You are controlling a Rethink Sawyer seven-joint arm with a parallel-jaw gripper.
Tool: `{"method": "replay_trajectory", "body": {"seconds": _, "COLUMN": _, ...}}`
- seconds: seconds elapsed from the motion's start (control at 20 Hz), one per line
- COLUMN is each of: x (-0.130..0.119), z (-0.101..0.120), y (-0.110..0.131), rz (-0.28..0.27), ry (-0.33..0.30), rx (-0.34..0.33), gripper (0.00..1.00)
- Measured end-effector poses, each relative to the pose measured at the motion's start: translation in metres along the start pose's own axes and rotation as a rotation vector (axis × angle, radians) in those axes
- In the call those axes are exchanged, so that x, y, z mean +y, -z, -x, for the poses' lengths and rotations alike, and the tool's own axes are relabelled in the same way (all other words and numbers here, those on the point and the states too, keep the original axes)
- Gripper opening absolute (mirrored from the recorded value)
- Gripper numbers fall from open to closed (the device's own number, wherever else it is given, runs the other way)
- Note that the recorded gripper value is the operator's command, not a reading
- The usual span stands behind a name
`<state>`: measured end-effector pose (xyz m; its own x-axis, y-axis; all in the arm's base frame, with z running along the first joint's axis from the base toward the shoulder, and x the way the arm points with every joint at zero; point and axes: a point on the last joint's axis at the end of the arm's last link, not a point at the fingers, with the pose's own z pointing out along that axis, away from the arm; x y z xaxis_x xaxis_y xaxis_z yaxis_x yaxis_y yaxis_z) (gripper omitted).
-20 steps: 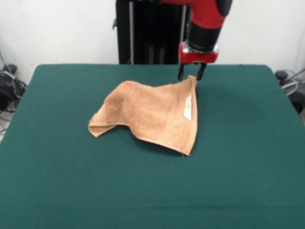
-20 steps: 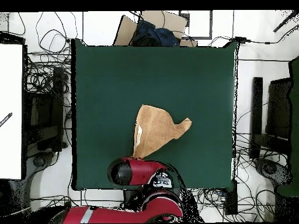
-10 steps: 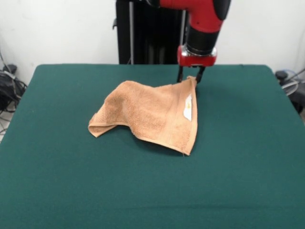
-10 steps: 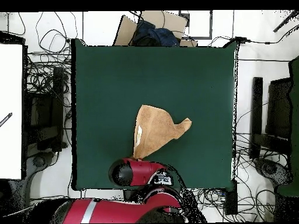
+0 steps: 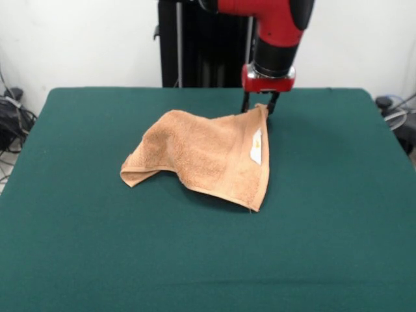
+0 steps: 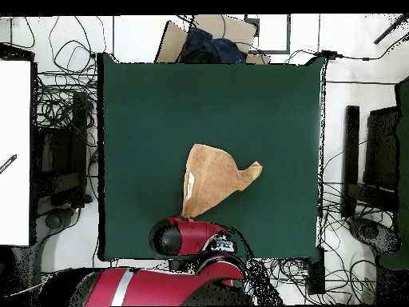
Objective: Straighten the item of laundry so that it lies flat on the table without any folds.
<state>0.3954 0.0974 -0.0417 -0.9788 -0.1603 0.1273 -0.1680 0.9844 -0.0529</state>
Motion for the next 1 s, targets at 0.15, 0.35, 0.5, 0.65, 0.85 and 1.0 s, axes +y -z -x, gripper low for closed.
{"method": "replay_trajectory", "body": {"seconds": 0.15, "x": 0.0003, "z": -0.0001, "y": 0.0000, "rz": 0.000, "ry": 0.001, "rx": 0.000, "gripper": 1.00}}
{"method": "replay_trajectory", "body": {"seconds": 0.35, "x": 0.0016, "z": 0.0001, "y": 0.0001, "rz": -0.001, "ry": 0.004, "rx": -0.002, "gripper": 0.00}}
{"method": "replay_trajectory", "body": {"seconds": 0.5, "x": 0.0026, "z": 0.0009, "y": 0.0001, "rz": -0.002, "ry": 0.007, "rx": -0.009, "gripper": 0.00}}
{"method": "replay_trajectory", "body": {"seconds": 0.65, "x": 0.0042, "z": 0.0015, "y": 0.0002, "rz": -0.004, "ry": 0.011, "rx": -0.015, "gripper": 0.00}}
{"method": "replay_trajectory", "body": {"seconds": 0.85, "x": 0.0051, "z": 0.0016, "y": 0.0002, "rz": -0.004, "ry": 0.013, "rx": -0.016, "gripper": 0.00}}
{"method": "replay_trajectory", "body": {"seconds": 1.0, "x": 0.0057, "z": 0.0017, "y": 0.0006, "rz": -0.005, "ry": 0.015, "rx": -0.017, "gripper": 0.00}}
